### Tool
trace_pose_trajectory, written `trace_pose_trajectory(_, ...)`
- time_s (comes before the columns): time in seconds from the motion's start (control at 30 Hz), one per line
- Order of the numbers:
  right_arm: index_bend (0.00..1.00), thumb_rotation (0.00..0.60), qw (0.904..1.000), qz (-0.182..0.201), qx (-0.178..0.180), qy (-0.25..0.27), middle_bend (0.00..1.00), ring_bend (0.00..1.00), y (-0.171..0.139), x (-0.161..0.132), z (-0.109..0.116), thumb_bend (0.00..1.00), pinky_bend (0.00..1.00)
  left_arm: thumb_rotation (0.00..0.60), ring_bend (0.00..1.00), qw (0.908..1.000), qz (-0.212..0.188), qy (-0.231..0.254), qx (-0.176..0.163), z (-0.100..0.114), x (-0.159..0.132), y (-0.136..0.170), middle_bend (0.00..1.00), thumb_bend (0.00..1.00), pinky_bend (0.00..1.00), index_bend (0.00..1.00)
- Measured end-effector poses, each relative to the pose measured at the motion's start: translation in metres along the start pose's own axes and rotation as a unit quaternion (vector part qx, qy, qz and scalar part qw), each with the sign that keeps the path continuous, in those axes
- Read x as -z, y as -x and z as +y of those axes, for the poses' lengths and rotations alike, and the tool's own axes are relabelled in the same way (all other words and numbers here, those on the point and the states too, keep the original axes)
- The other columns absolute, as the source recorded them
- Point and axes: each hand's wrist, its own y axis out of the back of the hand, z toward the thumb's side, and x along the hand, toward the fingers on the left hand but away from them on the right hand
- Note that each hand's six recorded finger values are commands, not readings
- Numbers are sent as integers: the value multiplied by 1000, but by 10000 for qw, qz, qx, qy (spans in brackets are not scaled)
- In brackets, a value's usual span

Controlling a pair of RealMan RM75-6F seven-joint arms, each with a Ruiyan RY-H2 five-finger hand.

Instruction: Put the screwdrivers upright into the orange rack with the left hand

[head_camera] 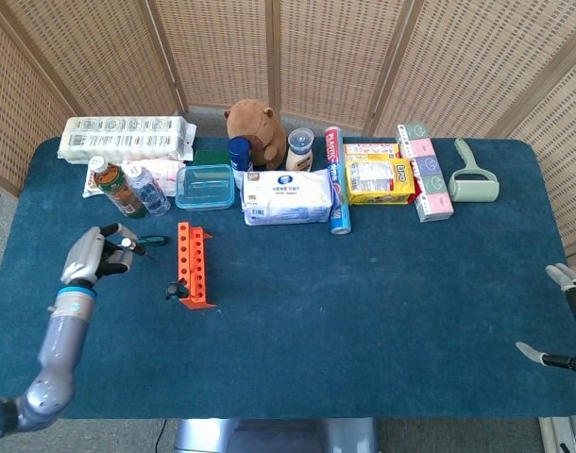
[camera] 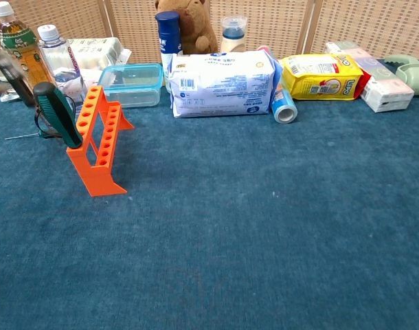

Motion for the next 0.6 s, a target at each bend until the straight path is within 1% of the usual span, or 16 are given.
trace_pose_trajectory(0.17, 17, 600, 9999, -49, -57, -67, 17, 0, 3, 1, -5, 0, 0, 600, 1000, 9979, -311, 562, -21, 30, -9, 19, 1000, 465, 1000, 496)
trace_pose_trajectory(0.23, 17, 600, 9999, -71, -84, -98, 17, 0, 4, 1, -7, 0, 0, 600, 1000, 9964, -431, 725, 37, 36, -13, 25, 1000, 466, 1000, 496)
trace_pose_trajectory(0.33, 17, 600, 9998, -91, -97, -122, 17, 0, 5, 0, -9, 0, 0, 600, 1000, 9933, -613, 955, 229, 38, -21, 33, 1000, 464, 1000, 496)
trace_pose_trajectory(0.47, 17, 600, 9998, -115, -81, -127, 17, 0, 5, 0, -9, 0, 0, 600, 1000, 9896, -843, 1059, 488, 43, -31, 42, 1000, 464, 1000, 496)
trace_pose_trajectory(0.57, 17, 600, 9998, -137, -63, -119, 17, 0, 5, 1, -8, 0, 0, 600, 1000, 9871, -935, 1096, 697, 41, -36, 48, 1000, 464, 1000, 496)
trace_pose_trajectory(0.6, 17, 600, 9998, -141, -53, -105, 17, 0, 5, 1, -8, 0, 0, 600, 1000, 9857, -962, 1112, 827, 37, -39, 50, 1000, 464, 1000, 496)
